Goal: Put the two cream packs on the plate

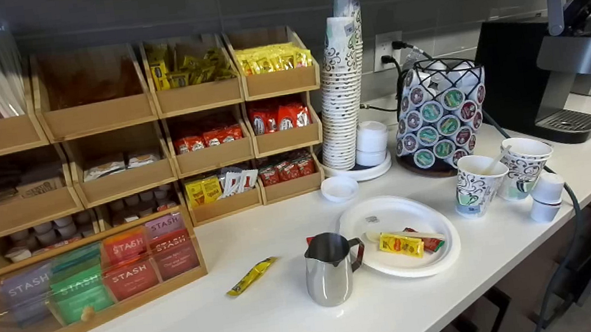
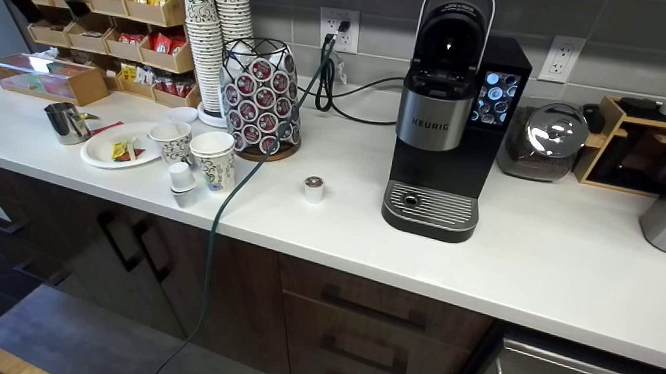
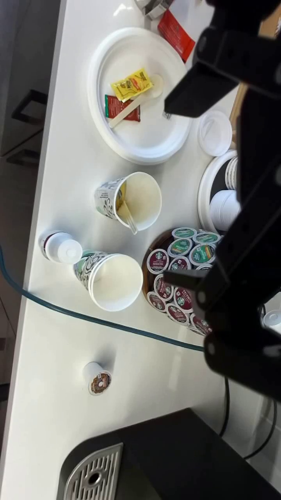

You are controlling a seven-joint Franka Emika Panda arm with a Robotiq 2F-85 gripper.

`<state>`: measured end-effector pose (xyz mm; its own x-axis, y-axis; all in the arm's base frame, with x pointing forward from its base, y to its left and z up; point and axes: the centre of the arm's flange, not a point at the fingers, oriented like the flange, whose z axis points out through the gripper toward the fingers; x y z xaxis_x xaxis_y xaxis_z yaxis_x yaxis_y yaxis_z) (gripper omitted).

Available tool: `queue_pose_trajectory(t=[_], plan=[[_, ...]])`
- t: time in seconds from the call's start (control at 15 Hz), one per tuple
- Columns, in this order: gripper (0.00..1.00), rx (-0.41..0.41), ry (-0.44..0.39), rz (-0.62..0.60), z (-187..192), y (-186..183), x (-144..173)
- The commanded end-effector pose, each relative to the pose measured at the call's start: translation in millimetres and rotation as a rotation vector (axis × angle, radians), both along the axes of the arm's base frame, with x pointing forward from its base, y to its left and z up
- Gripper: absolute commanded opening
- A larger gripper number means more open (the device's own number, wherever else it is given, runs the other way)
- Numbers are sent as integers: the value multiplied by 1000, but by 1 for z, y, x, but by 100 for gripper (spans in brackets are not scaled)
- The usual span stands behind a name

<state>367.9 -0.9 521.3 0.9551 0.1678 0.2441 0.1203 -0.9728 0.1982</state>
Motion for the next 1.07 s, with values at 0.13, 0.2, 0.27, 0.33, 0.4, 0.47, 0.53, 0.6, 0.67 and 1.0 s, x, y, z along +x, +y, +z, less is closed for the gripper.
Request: queue_pose_trajectory(t=[0.13, 0.2, 0.27, 0.33, 0.4, 0.47, 0.53, 0.6, 0.67, 1.0], plan=[[100, 40, 46, 7, -21, -11, 12], [100, 64, 56, 10, -27, -10, 16], [100, 73, 67, 7, -35, -6, 21], [100, 80, 79, -1, -40, -5, 25], [100, 96, 92, -7, -50, -10, 25], [100, 113, 111, -12, -61, -16, 24], [100, 121, 132, -30, -71, -19, 23], [100, 124, 160, -67, -85, -22, 23], [100, 120, 195, -91, -99, -24, 21], [100, 135, 270, -119, -129, -33, 11]])
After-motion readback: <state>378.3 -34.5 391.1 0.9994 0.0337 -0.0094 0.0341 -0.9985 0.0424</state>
